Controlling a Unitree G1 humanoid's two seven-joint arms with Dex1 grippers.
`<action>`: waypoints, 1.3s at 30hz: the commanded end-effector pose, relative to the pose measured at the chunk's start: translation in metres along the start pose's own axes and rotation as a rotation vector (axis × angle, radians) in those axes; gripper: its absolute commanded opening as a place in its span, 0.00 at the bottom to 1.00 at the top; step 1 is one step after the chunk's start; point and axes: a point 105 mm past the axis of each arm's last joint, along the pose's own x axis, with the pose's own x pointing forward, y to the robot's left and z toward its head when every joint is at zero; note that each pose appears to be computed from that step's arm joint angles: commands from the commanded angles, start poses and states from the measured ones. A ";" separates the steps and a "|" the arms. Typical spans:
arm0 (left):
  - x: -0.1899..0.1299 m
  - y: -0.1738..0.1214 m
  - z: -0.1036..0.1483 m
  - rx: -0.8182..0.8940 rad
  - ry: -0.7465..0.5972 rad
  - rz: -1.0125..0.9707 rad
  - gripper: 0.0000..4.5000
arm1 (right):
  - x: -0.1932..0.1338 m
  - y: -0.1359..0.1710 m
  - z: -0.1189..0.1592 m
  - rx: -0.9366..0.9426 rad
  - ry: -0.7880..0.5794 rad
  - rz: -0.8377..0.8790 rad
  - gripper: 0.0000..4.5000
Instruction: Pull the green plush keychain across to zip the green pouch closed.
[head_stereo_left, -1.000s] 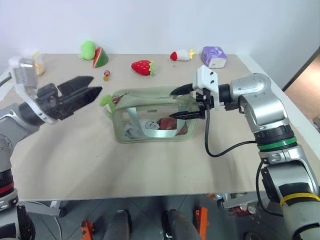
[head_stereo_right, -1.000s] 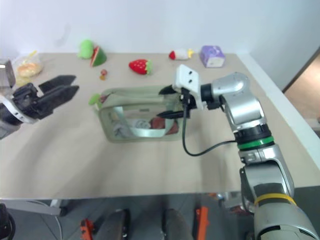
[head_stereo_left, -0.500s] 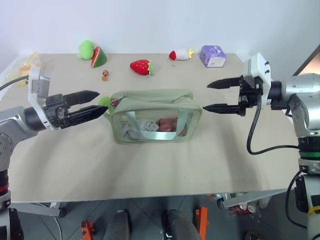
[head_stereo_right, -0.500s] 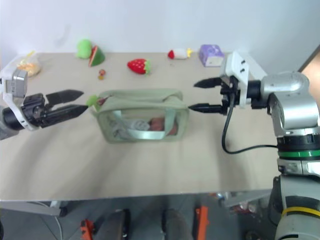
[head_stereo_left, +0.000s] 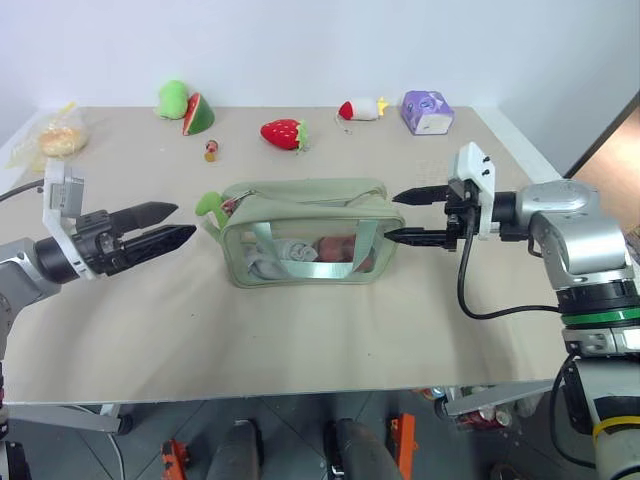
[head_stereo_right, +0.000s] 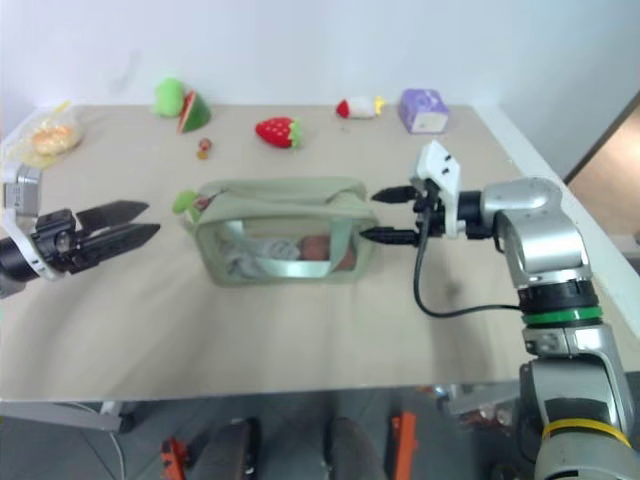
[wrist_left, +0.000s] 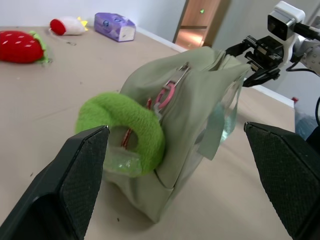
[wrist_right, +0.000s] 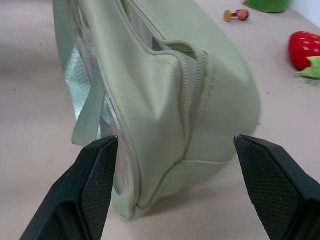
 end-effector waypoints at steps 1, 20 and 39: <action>-0.004 -0.003 0.011 0.042 -0.043 0.014 1.00 | -0.003 -0.004 0.012 -0.043 -0.016 -0.009 0.73; -0.001 0.049 -0.002 -0.033 -0.105 0.227 1.00 | -0.003 -0.003 0.008 -0.039 -0.008 -0.032 0.01; 0.039 0.059 -0.030 -0.131 -0.006 0.167 1.00 | -0.005 0.002 0.005 -0.040 -0.003 -0.057 0.01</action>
